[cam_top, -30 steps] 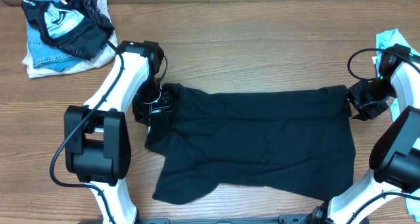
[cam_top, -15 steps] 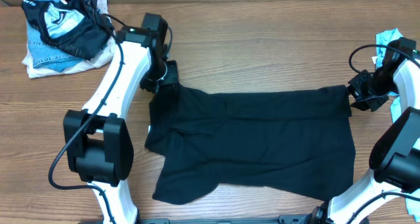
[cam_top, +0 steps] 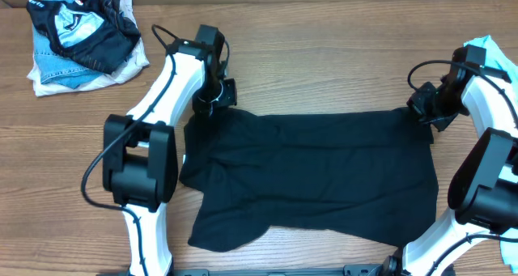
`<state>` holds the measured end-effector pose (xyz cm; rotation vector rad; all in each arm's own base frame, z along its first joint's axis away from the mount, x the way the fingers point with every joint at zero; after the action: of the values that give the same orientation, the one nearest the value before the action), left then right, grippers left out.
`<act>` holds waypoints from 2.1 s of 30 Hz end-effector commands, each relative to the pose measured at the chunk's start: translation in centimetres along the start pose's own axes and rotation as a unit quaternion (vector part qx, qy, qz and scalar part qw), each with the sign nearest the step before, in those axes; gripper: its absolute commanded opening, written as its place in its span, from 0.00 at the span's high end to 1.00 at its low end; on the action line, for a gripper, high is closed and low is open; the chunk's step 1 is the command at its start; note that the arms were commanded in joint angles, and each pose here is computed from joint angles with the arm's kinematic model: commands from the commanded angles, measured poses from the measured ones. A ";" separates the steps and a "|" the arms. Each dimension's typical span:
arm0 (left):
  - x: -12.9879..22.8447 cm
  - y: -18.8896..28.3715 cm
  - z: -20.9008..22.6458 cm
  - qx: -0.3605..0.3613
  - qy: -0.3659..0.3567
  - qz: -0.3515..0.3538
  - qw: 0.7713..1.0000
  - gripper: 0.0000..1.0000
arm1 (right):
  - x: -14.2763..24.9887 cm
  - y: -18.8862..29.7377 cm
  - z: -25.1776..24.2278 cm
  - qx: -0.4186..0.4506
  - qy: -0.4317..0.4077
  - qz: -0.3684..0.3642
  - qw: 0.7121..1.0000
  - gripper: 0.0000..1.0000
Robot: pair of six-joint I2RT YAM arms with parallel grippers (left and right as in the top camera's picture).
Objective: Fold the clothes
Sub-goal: 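Release the left gripper and lift it away up-left from the shirt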
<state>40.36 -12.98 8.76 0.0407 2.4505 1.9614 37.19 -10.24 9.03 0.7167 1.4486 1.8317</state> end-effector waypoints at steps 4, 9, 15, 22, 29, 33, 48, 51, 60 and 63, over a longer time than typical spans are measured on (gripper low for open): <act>-0.5 -2.4 1.1 -0.004 0.010 0.020 1.000 0.96 | 0.3 -0.2 -0.7 0.007 -0.002 -0.005 1.000 0.96; -0.9 -2.9 3.5 -0.032 0.030 0.019 0.999 0.96 | 0.4 -1.0 -1.0 0.005 -0.001 -0.009 1.000 0.96; -1.6 -2.5 5.8 -0.030 0.057 0.009 0.998 0.96 | 0.5 -2.3 -1.3 -0.001 0.001 -0.016 1.000 0.96; -2.7 -2.3 7.4 -0.026 0.072 -0.014 0.997 0.93 | 0.2 -4.7 -1.2 -0.015 0.004 -0.013 1.000 0.96; -4.1 -2.1 8.0 -0.043 0.071 -0.051 0.995 0.94 | 0.0 -7.3 0.2 -0.041 0.018 -0.008 0.999 0.96; -4.8 -2.5 8.8 -0.048 0.079 -0.065 0.994 0.92 | 0.0 -8.7 0.7 -0.042 0.026 -0.011 0.999 0.96; -7.5 -3.7 16.9 -0.039 0.130 -0.116 0.984 0.90 | -1.8 -8.8 1.4 -0.050 0.020 -0.062 0.997 0.96; -7.7 -3.0 16.8 -0.032 0.105 -0.117 0.987 0.90 | -1.9 -8.7 1.5 -0.051 0.014 -0.065 0.997 0.96; -8.7 5.7 13.6 -0.027 0.085 -0.127 0.988 0.96 | -1.9 -8.7 1.5 -0.050 0.014 -0.064 0.997 0.96; -8.1 8.9 11.4 -0.023 0.069 -0.128 0.989 0.96 | -1.9 -8.8 1.5 -0.050 0.013 -0.064 0.997 0.96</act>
<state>48.10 1.83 9.41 -0.3919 2.4254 2.0534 42.50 -9.32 4.59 0.4363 1.2705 1.8616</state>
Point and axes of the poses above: each gripper's point midway between its finger pads, its own y axis back along the fingers, its own z axis along the line the jaws close on, x = y × z, the point moved 5 cm from there along y, back along the fingers, and after that the axes turned 6 degrees about -y, right-handed, at the moved point
